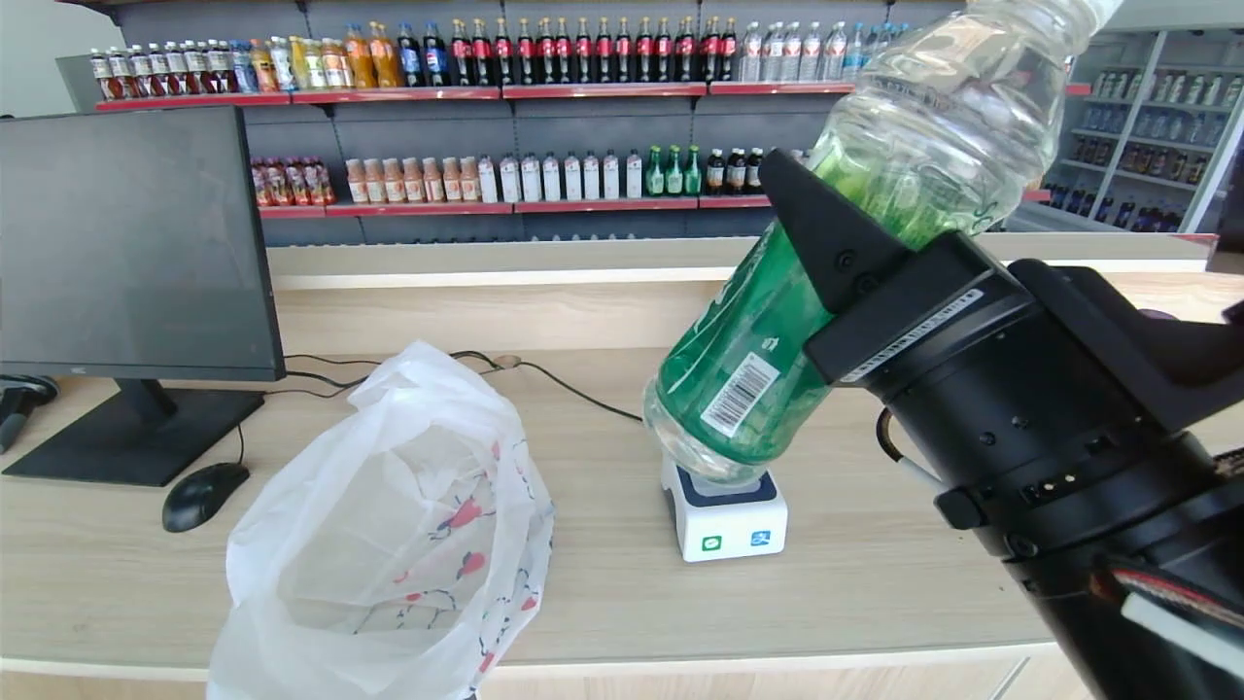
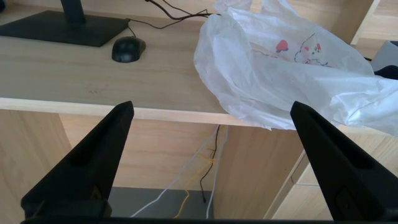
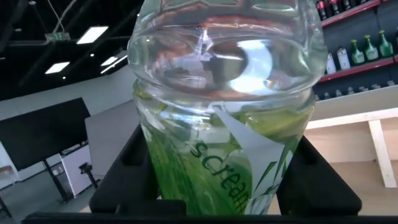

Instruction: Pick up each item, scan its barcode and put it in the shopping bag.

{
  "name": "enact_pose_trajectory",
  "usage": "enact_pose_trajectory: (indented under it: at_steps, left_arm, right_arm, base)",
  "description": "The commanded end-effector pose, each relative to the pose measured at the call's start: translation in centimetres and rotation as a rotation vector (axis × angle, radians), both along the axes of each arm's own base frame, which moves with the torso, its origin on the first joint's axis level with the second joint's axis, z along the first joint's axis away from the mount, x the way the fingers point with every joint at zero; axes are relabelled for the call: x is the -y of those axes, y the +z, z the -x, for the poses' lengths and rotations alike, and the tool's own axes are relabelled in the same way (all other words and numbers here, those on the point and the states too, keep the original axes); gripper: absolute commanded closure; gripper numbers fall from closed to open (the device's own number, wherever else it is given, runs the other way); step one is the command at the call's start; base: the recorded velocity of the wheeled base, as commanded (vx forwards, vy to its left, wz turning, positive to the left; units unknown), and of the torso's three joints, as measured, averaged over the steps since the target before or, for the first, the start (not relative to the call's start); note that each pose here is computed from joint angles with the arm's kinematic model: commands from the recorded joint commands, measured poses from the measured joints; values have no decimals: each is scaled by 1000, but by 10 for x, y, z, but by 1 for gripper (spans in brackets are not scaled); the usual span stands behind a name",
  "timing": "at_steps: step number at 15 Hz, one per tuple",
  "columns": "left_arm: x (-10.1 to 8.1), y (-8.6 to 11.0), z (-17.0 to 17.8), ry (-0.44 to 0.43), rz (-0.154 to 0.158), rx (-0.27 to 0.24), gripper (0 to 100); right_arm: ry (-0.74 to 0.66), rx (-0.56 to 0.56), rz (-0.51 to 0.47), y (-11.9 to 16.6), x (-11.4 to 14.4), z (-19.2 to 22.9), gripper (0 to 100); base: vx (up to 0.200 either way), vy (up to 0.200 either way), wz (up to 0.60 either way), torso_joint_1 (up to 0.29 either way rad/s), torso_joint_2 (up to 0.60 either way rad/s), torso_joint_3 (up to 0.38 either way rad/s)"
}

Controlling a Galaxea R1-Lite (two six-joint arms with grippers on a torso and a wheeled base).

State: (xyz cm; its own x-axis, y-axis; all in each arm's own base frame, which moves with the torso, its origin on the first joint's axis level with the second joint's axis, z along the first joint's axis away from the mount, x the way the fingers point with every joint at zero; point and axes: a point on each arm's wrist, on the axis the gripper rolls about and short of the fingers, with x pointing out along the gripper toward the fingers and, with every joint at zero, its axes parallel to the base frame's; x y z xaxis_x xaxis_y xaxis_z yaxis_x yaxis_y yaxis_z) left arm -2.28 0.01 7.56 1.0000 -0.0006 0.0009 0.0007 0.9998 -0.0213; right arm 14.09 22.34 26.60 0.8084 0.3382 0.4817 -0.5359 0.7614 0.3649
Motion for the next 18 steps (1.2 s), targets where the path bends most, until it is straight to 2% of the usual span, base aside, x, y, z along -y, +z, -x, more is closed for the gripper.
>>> enact_pose_trajectory:
  at_steps: [1, 6, 18]
  left_arm:
    - [0, 0, 0, 1, 0, 1, 0]
    - [0, 0, 0, 1, 0, 1, 0]
    - [0, 0, 0, 1, 0, 1, 0]
  right_arm:
    - [11, 7, -24, 5, 0, 3, 100]
    - [-6, 8, -111, 23, 19, 13, 100]
    - [52, -23, -65, 9, 19, 28, 100]
  base:
    - [0, 0, 0, 0, 0, 0]
    - [0, 0, 0, 0, 0, 0]
    - [0, 0, 0, 0, 0, 0]
